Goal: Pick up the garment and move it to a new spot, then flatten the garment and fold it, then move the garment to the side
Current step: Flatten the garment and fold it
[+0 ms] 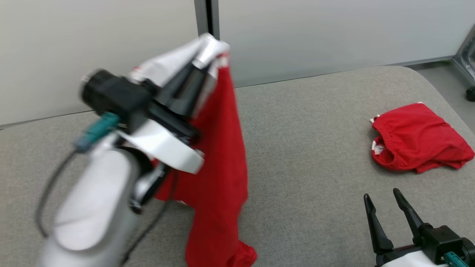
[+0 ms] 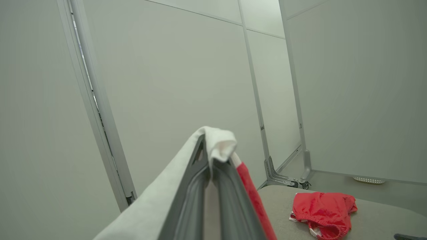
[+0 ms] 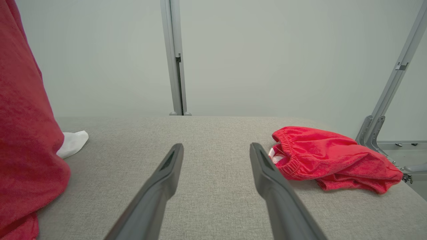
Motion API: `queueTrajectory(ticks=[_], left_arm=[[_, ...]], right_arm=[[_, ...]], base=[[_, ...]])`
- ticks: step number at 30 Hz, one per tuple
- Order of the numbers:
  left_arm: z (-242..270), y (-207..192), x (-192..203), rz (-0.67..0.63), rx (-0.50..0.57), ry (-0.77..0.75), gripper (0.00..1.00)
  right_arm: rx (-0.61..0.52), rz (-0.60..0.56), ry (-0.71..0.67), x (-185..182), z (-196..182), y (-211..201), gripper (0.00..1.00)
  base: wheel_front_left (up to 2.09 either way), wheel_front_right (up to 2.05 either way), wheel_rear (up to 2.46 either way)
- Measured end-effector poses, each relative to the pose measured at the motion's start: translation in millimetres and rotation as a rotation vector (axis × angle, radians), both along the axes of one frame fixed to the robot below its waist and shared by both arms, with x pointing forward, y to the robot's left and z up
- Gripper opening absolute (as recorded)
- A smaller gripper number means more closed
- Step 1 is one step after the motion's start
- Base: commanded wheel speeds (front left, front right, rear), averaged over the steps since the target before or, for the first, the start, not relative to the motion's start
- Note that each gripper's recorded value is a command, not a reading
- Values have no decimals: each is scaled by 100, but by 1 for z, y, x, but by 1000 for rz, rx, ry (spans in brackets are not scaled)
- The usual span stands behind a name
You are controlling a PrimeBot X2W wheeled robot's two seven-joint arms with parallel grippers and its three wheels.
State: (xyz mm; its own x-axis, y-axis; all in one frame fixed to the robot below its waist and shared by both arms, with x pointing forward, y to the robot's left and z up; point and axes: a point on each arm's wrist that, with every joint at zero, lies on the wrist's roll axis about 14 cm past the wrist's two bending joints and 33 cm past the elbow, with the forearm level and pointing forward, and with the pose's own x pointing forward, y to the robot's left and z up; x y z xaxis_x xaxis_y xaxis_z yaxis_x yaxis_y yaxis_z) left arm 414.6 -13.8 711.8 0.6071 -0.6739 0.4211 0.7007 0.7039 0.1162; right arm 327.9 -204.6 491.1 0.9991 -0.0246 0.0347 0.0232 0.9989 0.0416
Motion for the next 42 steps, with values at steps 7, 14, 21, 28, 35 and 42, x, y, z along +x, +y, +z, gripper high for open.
queueTrajectory(ticks=[7,14,21,28,35,42], left_arm=[[-101,-111,-40,-287,122,230,0],[-180,-166,-82,-489,270,338,67],[-207,-184,-100,-568,284,438,100],[-209,-173,-95,-485,236,520,100],[-211,-118,-52,-246,187,560,100],[-245,-10,-11,81,231,737,100]], right_arm=[[6,-43,23,-1,-6,-13,100],[18,-111,31,-5,-7,-32,100],[29,-199,63,-19,-15,-56,100],[44,-204,62,-20,-17,-58,100],[39,-184,41,-18,-11,-53,100],[31,-158,35,-16,-10,-46,100]], base=[[0,0,0],[0,0,0],[0,0,0],[0,0,0],[0,0,0],[0,0,0]])
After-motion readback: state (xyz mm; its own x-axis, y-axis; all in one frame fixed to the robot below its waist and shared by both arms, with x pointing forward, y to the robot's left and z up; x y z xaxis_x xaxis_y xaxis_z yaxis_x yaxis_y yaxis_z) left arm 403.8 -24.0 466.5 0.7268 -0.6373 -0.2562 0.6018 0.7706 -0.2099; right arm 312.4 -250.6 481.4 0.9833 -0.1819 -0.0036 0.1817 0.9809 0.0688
